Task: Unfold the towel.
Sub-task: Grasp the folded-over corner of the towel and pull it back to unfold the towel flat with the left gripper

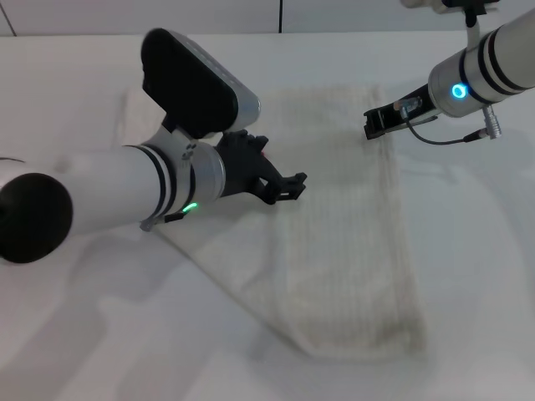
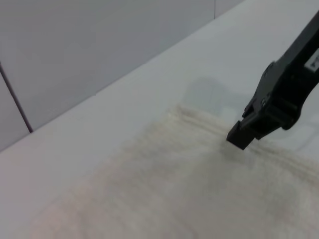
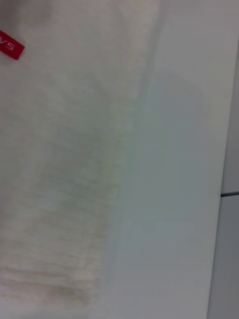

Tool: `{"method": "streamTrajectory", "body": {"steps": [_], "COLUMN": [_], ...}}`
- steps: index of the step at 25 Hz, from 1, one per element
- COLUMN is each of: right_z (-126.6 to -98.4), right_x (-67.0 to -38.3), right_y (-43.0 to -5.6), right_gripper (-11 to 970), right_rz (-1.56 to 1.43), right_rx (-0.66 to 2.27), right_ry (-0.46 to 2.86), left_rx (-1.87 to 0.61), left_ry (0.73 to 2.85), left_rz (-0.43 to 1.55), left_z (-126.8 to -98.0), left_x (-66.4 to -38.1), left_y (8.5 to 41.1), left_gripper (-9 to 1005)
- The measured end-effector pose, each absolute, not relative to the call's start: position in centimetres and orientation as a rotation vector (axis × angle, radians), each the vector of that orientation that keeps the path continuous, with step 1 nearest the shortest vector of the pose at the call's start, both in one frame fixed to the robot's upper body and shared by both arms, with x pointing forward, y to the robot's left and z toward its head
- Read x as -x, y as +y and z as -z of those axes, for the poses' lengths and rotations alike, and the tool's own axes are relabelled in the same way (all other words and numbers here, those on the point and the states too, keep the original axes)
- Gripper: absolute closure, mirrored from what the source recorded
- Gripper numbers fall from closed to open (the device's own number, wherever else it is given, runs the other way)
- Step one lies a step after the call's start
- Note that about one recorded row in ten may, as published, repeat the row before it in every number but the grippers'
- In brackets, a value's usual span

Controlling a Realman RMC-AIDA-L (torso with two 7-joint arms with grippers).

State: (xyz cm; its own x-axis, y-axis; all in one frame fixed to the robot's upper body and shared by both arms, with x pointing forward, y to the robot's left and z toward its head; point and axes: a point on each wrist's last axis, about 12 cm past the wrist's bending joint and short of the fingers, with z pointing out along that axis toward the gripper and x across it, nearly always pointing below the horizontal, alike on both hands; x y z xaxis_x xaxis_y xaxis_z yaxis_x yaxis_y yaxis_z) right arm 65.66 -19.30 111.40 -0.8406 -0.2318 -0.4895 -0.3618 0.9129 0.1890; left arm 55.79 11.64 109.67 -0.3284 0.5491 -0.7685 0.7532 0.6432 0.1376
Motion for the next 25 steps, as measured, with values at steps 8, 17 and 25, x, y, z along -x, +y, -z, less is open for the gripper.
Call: {"method": "streamTrajectory", "body": {"steps": [8,17,25], "right_z": [-111.3,-111.3,-111.2], "right_x": [-65.6,-65.6,-65.5], "right_y": [-19.1,-19.2,-19.2], "right_gripper": [960,960,959], "right_rz": [-0.375,-0.352,-0.351], "right_rx": [0.446,0.455,0.458], "right_ry": [2.609,2.612,2.613], "left_rx": [-1.005,-1.001,-1.047], "left_ry": [2.051,2.088,2.117], "left_rz": [0.27,0.277,0.289], "left_z": [-107.7,-107.5,-108.0], "left_x": [-57.2,-57.6,-57.5], "left_y": [11.7,11.5,11.2], "left_gripper": [329,342,414]}}
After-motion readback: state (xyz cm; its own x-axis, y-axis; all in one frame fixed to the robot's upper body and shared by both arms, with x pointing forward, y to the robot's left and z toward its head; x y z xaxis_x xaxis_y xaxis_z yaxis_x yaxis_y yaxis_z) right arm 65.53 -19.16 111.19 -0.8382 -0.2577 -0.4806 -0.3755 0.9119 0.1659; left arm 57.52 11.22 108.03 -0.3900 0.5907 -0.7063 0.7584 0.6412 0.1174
